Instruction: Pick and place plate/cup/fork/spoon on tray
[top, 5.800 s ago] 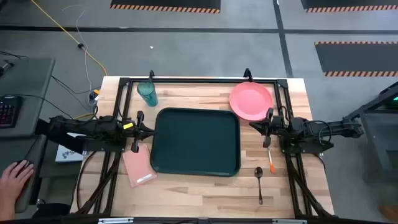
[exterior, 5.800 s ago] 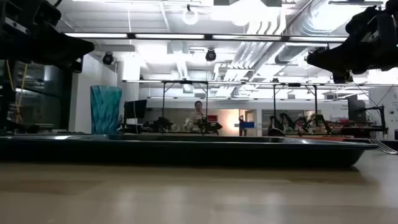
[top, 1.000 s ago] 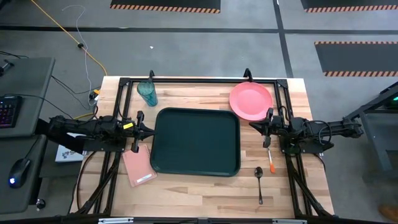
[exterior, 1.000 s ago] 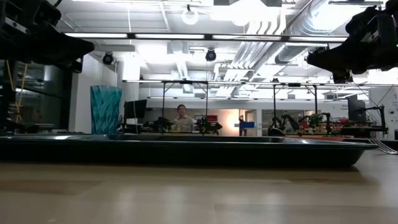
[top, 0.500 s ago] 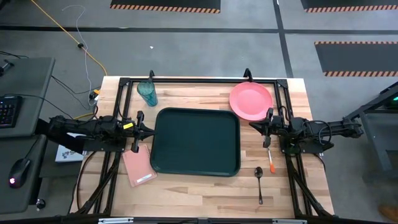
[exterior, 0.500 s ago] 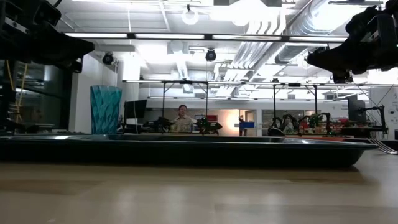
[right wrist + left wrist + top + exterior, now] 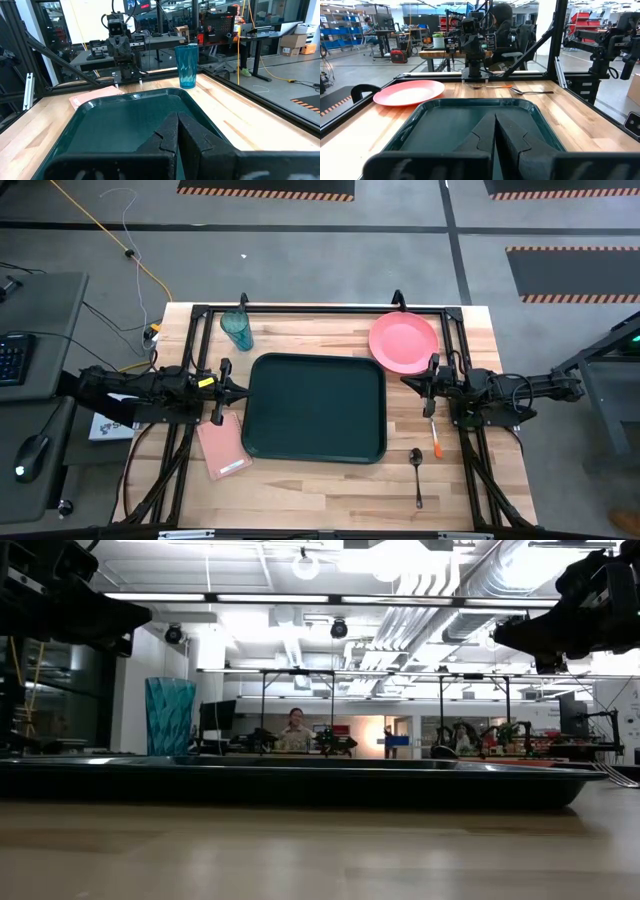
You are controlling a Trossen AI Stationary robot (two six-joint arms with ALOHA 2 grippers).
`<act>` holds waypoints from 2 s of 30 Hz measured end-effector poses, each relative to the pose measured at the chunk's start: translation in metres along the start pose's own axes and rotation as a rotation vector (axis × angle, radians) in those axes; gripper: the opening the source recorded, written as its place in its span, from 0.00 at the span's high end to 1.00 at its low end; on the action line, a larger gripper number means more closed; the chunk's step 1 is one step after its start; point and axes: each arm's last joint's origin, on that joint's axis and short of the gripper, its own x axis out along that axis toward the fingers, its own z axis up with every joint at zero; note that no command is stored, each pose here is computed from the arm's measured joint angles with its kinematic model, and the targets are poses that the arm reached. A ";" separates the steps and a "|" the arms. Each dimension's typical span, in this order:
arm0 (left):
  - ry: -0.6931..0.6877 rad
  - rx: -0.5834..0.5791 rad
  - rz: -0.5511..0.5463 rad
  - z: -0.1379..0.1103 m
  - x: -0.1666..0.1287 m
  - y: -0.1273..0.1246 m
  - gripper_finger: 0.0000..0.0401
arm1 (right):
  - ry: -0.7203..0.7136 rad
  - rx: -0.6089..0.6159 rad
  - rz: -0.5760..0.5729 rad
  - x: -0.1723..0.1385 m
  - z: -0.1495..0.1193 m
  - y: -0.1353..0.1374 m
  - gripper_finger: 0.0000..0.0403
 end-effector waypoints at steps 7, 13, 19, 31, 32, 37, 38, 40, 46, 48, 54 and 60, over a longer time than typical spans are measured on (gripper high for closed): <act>0.000 0.000 0.000 0.000 0.000 0.000 0.99 | 0.000 0.000 0.000 0.000 0.000 0.000 1.00; 0.000 0.000 0.000 0.000 0.000 0.000 0.99 | 0.000 0.000 0.000 0.000 0.000 0.000 1.00; 0.000 0.000 0.000 0.000 0.000 0.000 0.99 | 0.000 0.000 0.000 0.000 0.000 0.000 1.00; 0.000 0.000 0.000 0.000 0.000 0.000 0.99 | 0.001 0.000 0.000 0.000 0.000 0.000 1.00; 0.000 0.000 0.001 0.000 0.000 0.000 0.99 | 0.000 0.000 0.000 0.000 0.000 0.000 1.00; -0.088 -0.008 0.010 0.008 0.000 0.000 0.99 | 0.000 0.000 0.000 0.000 0.000 0.000 1.00; -0.118 -0.016 0.013 0.011 -0.001 0.001 0.99 | 0.000 0.000 0.000 0.000 0.000 0.000 1.00; -0.191 -0.028 0.015 0.018 -0.002 0.001 0.99 | 0.000 0.000 0.000 0.000 0.000 0.000 1.00; -0.352 -0.034 0.182 0.038 -0.004 0.006 0.97 | 0.000 0.000 0.000 0.000 0.000 0.000 1.00; -0.332 -0.027 0.262 0.050 -0.002 0.008 0.93 | 0.000 0.000 0.000 0.000 0.000 0.000 1.00; -0.015 0.018 0.601 0.108 0.010 0.022 0.73 | 0.000 0.000 0.000 0.000 0.000 0.000 1.00; 0.405 -0.036 0.893 0.168 0.025 0.051 0.51 | 0.000 0.000 0.000 0.000 0.000 0.000 1.00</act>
